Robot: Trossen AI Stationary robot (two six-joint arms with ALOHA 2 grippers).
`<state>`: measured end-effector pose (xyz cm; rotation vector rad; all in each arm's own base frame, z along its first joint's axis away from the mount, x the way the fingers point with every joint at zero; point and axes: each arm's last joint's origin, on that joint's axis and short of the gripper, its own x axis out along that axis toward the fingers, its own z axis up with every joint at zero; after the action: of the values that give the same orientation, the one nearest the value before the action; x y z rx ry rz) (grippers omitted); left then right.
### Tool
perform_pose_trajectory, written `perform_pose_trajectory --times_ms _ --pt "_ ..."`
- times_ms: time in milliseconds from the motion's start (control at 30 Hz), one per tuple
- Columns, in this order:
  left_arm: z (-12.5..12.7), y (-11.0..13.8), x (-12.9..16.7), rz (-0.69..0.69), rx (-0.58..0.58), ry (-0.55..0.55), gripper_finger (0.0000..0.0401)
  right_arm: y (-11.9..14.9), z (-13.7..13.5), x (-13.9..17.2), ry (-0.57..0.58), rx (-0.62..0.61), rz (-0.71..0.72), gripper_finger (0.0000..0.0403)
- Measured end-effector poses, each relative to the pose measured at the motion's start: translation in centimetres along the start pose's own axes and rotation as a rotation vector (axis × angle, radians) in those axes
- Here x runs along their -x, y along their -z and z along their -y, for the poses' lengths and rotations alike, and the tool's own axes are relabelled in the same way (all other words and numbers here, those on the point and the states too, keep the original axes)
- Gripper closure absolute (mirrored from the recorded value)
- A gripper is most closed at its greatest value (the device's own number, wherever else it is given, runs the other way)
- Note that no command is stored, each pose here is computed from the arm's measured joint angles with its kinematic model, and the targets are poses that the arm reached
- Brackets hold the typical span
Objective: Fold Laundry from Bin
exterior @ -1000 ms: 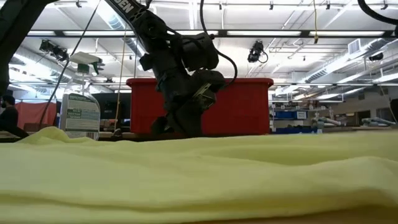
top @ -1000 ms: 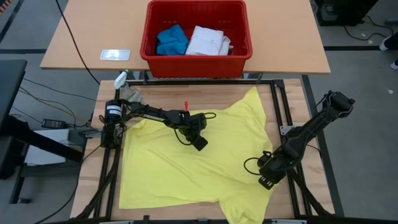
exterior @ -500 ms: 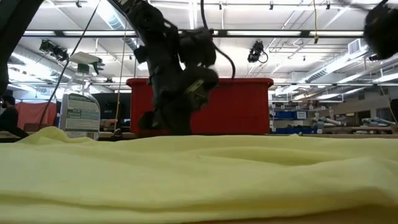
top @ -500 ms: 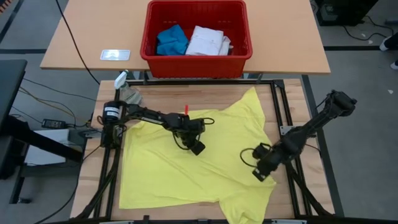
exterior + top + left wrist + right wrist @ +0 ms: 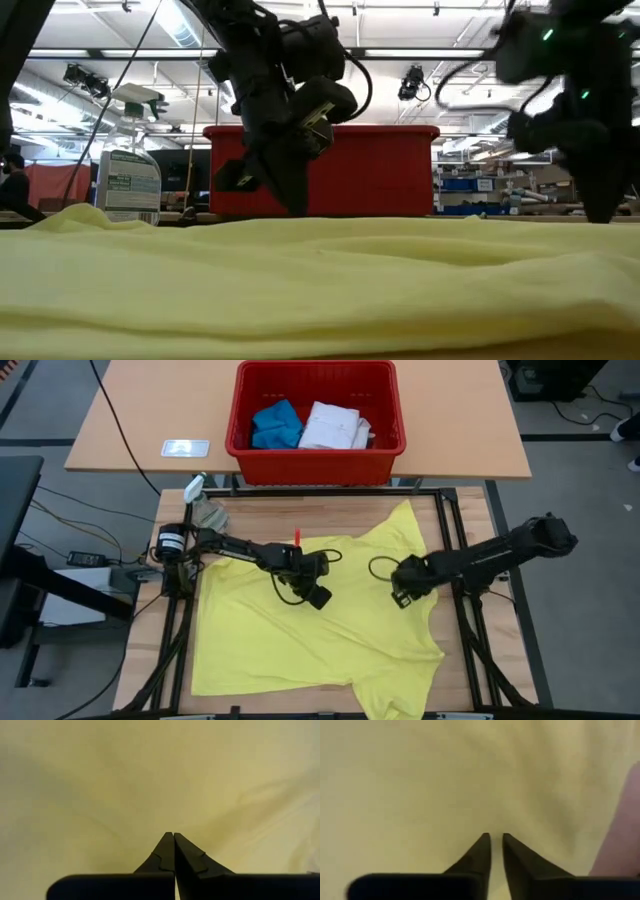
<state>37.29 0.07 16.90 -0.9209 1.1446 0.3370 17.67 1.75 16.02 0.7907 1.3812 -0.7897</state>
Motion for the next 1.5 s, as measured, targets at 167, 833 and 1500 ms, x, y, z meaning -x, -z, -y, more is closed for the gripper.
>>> perform_pose_trajectory --times_ms 167,833,1500 --pt "0.3 0.2 -0.1 0.023 0.028 -0.004 0.0401 -1.9 0.7 -1.9 0.035 0.048 -0.034 0.0395" --pt "-4.7 -4.4 2.7 0.023 0.001 -0.016 0.0401 -5.1 3.5 -0.9 -0.017 -0.026 0.048 0.0382" --pt "-4.2 -0.5 3.0 -0.028 -0.088 -0.114 0.0347 -7.3 0.5 -3.6 -0.160 0.081 0.073 0.0392"
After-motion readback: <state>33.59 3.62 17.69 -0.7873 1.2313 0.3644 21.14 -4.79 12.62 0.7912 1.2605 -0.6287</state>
